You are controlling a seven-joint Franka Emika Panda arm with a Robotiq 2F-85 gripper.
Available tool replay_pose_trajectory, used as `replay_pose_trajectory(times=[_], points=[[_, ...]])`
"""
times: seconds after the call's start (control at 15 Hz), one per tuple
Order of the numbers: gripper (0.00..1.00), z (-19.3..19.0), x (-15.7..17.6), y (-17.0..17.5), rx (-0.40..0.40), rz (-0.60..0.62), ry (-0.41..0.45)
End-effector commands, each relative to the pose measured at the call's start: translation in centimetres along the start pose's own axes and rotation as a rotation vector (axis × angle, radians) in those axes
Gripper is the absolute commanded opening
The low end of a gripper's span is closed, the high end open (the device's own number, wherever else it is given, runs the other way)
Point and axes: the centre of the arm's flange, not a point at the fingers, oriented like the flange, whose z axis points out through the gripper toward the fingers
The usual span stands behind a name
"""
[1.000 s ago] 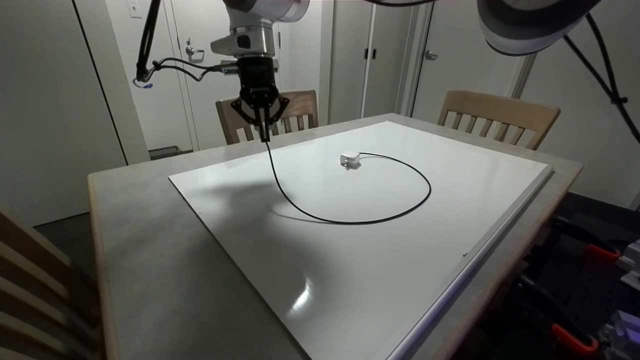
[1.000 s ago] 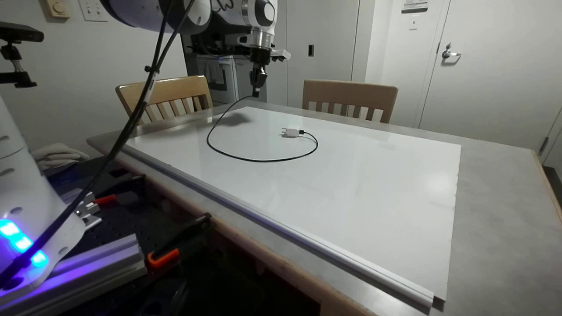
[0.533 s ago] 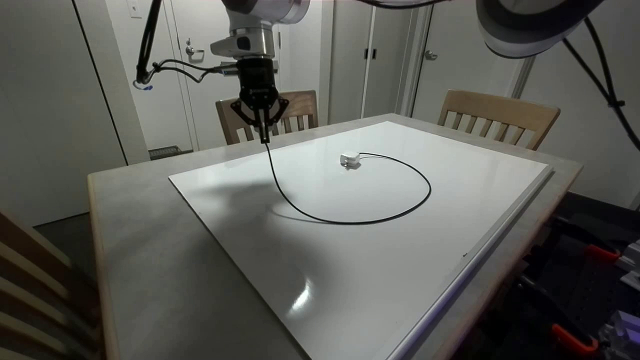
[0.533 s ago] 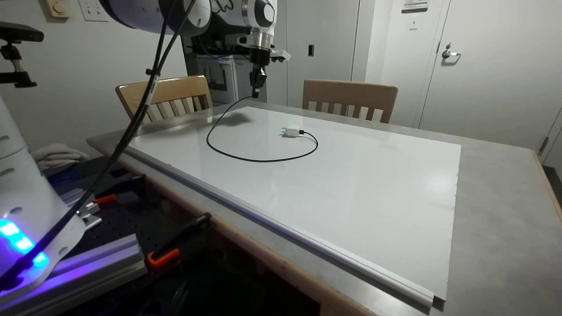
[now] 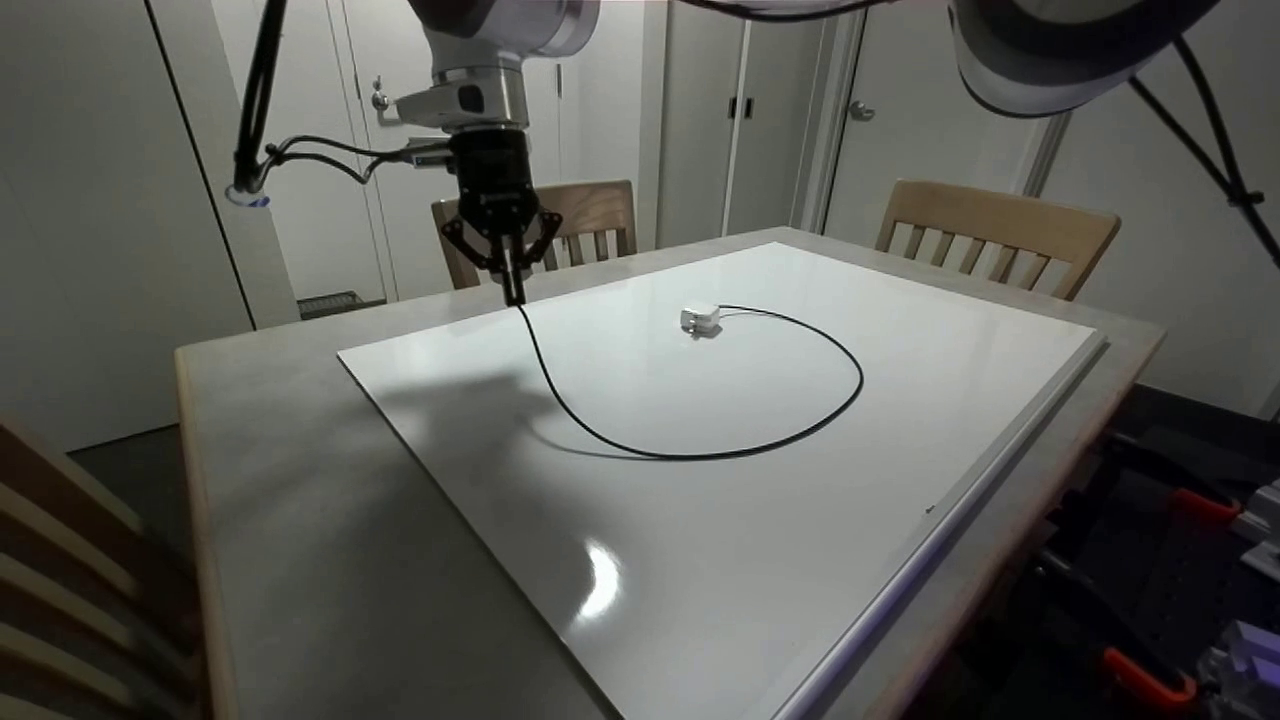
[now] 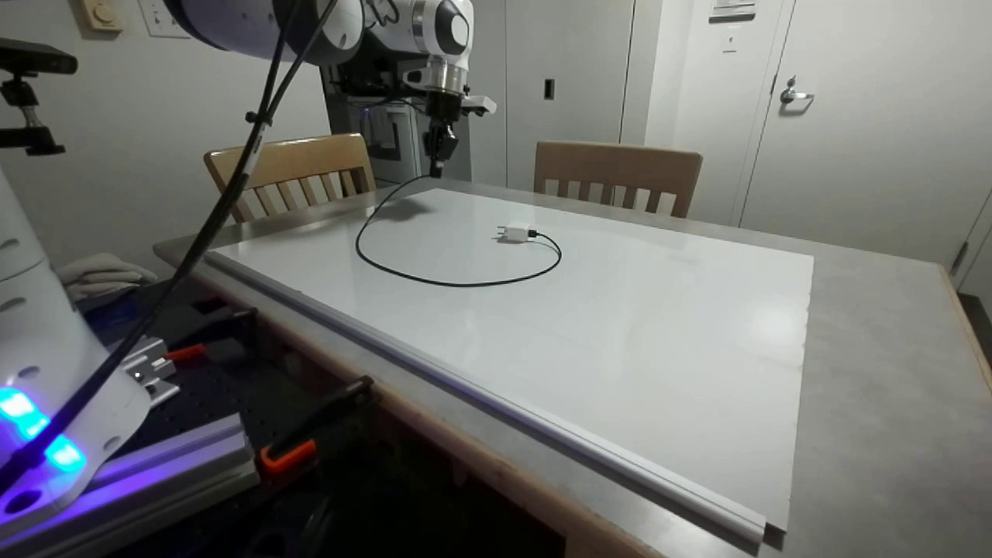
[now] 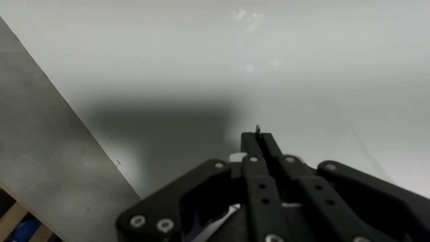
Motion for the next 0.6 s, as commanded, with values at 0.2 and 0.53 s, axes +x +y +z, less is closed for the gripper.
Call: replay_pose_trajectory(times=[0.2,0.53], points=[[0.02,-1.4,-4.3,4.4,0.034,-0.075,-0.05],[0.06,0.0,0.2,1.3,0.027,-0.1,-0.077]])
